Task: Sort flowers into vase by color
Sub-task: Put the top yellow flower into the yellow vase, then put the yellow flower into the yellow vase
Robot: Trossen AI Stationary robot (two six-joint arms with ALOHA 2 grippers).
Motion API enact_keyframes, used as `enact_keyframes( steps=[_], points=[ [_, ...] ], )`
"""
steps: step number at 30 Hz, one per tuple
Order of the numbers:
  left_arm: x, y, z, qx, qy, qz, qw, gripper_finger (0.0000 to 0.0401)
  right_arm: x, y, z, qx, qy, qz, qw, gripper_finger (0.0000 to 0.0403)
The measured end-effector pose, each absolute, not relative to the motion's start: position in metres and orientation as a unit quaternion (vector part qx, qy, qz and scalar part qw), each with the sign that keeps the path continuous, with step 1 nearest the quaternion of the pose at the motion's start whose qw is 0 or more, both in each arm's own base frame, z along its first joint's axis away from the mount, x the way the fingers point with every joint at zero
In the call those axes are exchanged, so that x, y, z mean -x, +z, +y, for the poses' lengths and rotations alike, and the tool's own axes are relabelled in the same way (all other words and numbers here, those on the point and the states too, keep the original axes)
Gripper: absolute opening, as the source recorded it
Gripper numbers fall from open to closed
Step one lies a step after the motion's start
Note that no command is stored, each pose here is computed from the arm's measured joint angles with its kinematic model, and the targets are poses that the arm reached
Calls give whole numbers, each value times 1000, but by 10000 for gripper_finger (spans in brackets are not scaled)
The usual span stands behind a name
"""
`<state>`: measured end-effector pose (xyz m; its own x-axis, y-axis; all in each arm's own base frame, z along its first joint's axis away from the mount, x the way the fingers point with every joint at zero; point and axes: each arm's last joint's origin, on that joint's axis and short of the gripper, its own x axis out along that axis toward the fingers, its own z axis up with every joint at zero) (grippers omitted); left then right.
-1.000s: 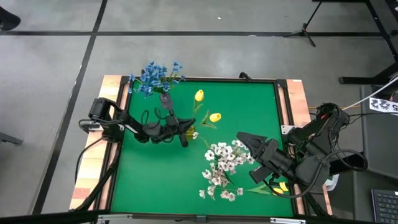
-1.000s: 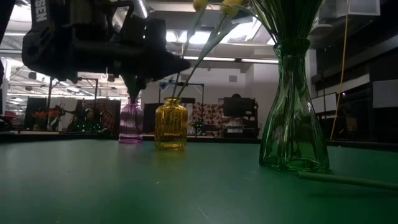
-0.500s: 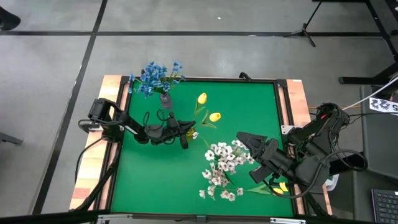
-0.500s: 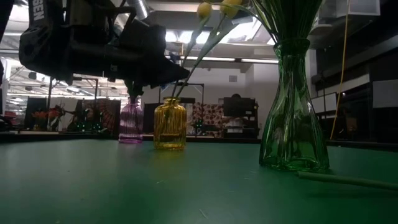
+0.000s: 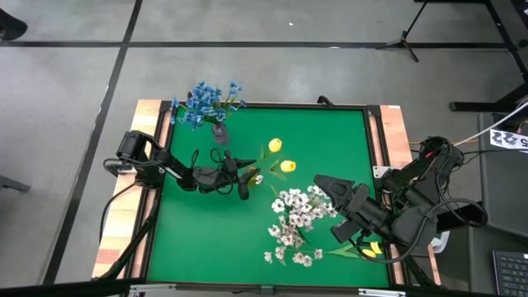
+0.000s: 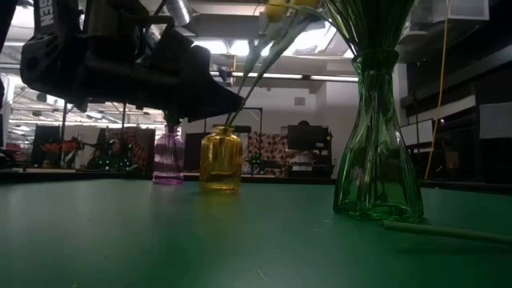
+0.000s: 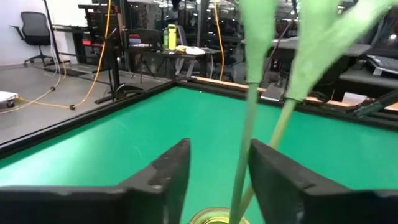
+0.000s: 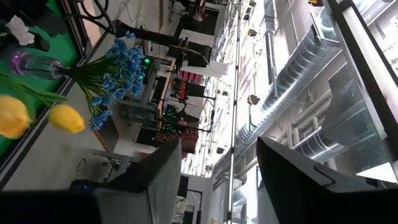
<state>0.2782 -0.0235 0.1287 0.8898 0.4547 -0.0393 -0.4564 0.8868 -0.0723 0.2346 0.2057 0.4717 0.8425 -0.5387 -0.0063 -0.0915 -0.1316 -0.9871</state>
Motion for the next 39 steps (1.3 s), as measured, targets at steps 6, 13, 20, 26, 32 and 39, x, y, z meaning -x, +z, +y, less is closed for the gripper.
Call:
enact_keyframes(
  steps=[6, 13, 20, 26, 32, 39],
  points=[
    [-277, 134, -25, 20, 233, 5, 972, 219, -234, 471, 206, 729, -183, 219, 623, 209],
    [-274, 154, -24, -5, 251, -20, 968, 242, -226, 479, 196, 681, -222, 230, 659, 209],
    [-268, 170, -22, -33, 265, -9, 964, 243, -213, 484, 183, 638, -268, 253, 676, 209],
    [-254, 185, -24, -61, 329, 32, 942, 244, -194, 477, 162, 542, -276, 208, 766, 209],
    [-231, 212, -34, -57, 333, 34, 941, 244, -170, 440, 135, 388, -182, 254, 867, 209],
    [-202, 242, -46, -12, 292, -1, 956, 244, -178, 369, 146, 256, -130, 416, 863, 209]
  ],
)
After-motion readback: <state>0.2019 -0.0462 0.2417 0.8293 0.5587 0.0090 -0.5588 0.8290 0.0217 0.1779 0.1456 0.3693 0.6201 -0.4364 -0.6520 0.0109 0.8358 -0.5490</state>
